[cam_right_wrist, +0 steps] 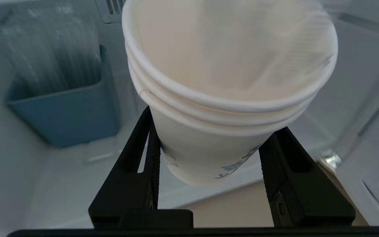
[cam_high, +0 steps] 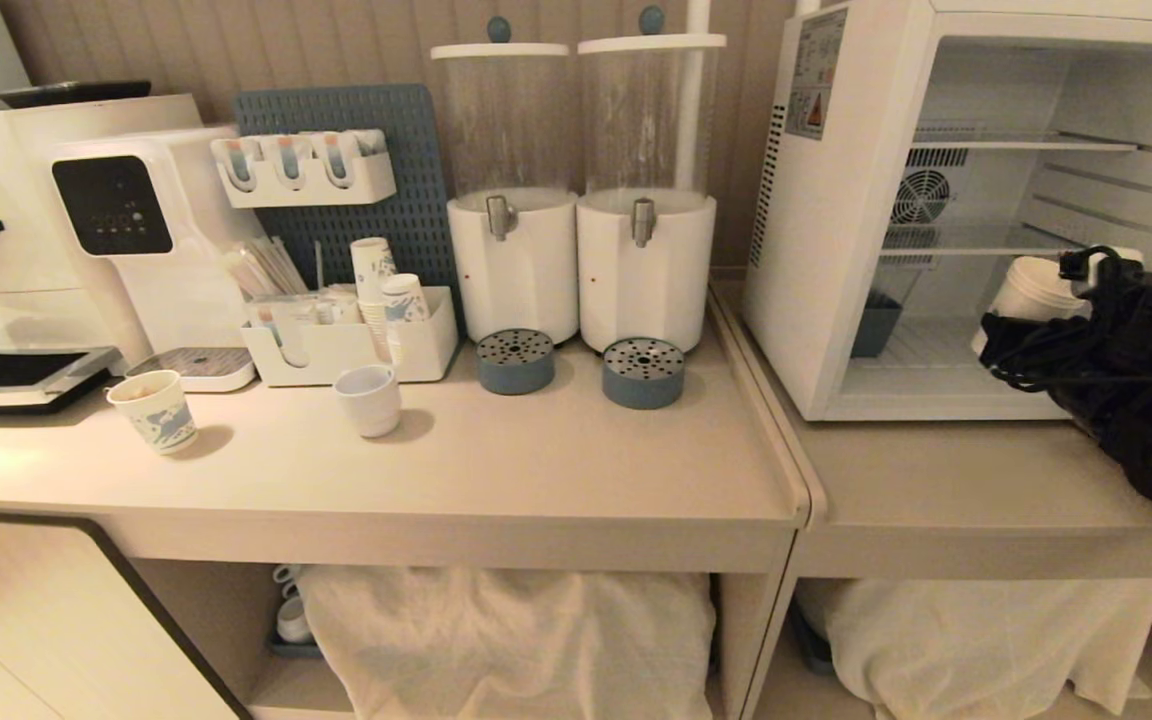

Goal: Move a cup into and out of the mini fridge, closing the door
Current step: Put the paper cup in the freezer

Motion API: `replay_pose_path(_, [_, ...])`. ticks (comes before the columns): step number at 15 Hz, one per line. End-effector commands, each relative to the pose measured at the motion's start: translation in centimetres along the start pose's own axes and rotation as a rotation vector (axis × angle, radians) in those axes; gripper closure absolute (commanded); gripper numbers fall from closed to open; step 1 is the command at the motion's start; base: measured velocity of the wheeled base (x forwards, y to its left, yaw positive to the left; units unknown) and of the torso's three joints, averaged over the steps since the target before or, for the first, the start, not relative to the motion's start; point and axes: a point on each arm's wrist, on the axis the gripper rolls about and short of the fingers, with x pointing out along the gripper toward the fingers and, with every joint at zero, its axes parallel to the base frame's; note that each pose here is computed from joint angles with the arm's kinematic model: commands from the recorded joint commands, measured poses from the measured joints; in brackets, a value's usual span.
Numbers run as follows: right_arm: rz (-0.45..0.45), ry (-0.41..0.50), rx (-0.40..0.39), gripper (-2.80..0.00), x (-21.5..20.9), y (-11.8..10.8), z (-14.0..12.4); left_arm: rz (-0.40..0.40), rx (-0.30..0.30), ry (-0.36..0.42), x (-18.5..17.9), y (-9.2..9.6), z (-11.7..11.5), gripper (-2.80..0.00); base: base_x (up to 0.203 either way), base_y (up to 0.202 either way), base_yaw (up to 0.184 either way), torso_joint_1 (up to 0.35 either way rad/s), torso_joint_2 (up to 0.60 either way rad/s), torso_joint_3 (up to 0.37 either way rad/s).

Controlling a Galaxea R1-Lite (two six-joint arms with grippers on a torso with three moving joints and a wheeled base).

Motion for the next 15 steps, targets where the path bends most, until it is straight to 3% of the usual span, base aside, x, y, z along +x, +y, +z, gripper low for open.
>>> replay_pose_path(1, [-0.012,0.017,-0.012,0.00,1.5,0.0,-1.9,-0.003,-0.002,0.017,0.1,0.0,-0.5,0.00,0.000,0.000,0.000,0.000,0.00,0.000])
replay_pose_path(6, [-0.033,0.041,-0.036,0.00,3.7,-0.1,-4.4,-0.002,-0.001,0.017,0.1,0.0,-0.5,0.00,0.000,0.000,0.000,0.000,0.00,0.000])
replay_pose_path(15, [-0.064,0.041,-0.068,0.00,7.2,-1.0,-5.2,-0.003,-0.002,0.017,0.1,0.0,-0.5,0.00,0.000,0.000,0.000,0.000,0.00,0.000])
